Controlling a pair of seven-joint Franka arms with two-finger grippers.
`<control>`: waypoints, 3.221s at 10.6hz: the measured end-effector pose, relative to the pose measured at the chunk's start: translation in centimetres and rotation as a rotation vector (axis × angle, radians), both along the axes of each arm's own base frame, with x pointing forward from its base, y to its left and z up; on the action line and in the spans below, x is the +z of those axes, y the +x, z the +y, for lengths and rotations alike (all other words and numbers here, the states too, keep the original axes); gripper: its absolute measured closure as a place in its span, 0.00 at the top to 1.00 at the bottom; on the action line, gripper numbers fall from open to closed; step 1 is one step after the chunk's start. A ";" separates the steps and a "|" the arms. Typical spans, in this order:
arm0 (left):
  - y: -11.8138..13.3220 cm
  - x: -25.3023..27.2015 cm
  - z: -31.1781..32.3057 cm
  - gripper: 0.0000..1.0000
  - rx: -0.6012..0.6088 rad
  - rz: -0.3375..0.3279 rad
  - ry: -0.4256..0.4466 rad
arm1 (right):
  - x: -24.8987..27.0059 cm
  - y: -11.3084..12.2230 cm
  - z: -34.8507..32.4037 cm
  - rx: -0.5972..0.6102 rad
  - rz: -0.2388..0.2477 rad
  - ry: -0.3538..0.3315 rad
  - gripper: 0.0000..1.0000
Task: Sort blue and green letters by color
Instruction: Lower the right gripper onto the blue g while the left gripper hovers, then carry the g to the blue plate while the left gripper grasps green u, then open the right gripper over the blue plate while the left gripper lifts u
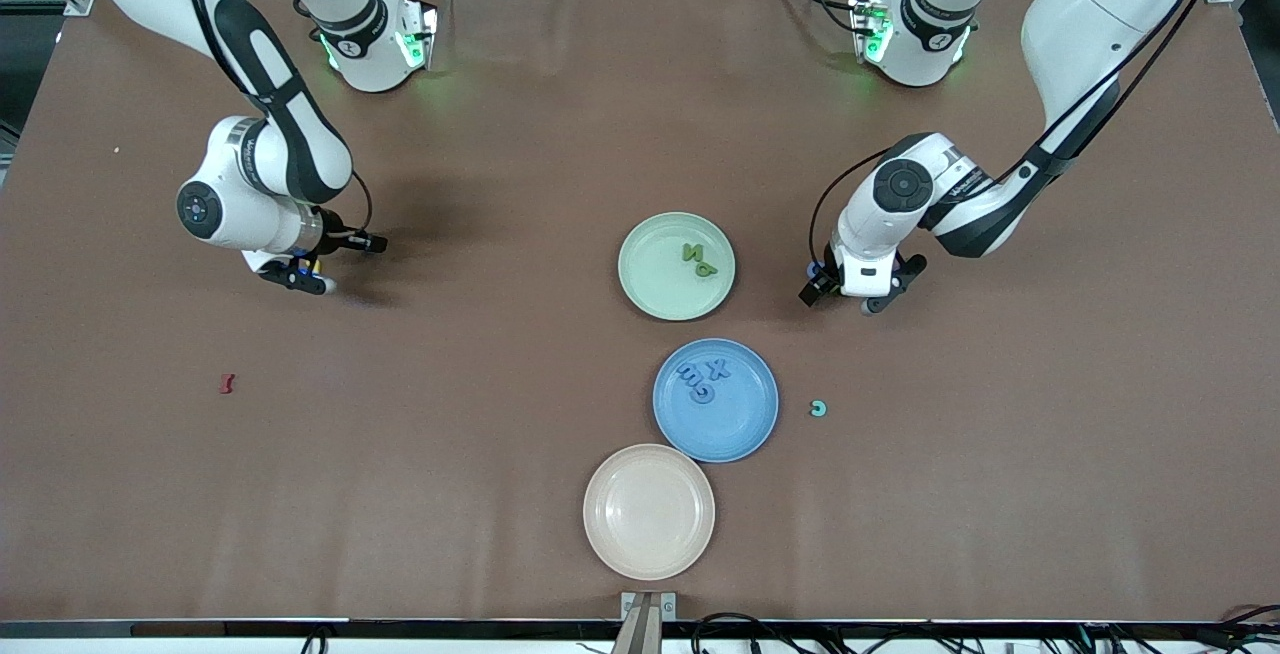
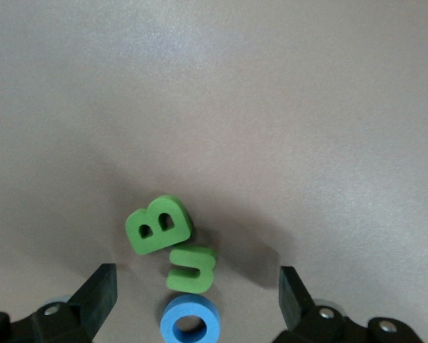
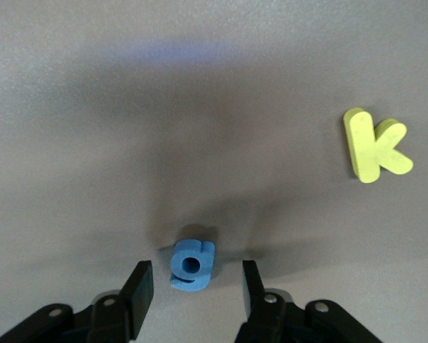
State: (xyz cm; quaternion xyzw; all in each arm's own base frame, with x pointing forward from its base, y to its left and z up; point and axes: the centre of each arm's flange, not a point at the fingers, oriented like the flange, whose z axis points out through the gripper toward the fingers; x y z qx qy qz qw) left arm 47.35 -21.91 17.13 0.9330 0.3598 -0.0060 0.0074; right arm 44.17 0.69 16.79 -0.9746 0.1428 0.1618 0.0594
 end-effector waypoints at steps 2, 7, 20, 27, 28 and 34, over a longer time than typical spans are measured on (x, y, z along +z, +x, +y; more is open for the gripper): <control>1.0 0.5 -0.1 1.00 0.008 -0.017 -0.009 | -0.2 -0.1 0.0 0.011 0.003 0.003 0.50; 1.3 0.0 -0.4 1.00 0.013 -0.006 -0.024 | -0.2 0.0 0.0 0.047 -0.005 0.015 0.26; 1.8 -0.7 1.4 1.00 0.019 -0.001 0.016 | 8.3 11.8 29.2 -0.138 -0.387 0.290 0.26; 0.7 -0.8 -0.8 1.00 0.035 0.003 0.019 | 4.7 14.4 48.9 -0.542 -0.372 0.414 0.26; 0.7 -0.8 -0.8 1.00 0.035 0.002 0.020 | 4.3 14.8 50.0 -0.574 -0.370 0.428 0.26; 0.9 -0.4 -0.7 1.00 0.036 -0.007 0.022 | 3.9 16.1 50.3 -0.614 -0.372 0.439 0.84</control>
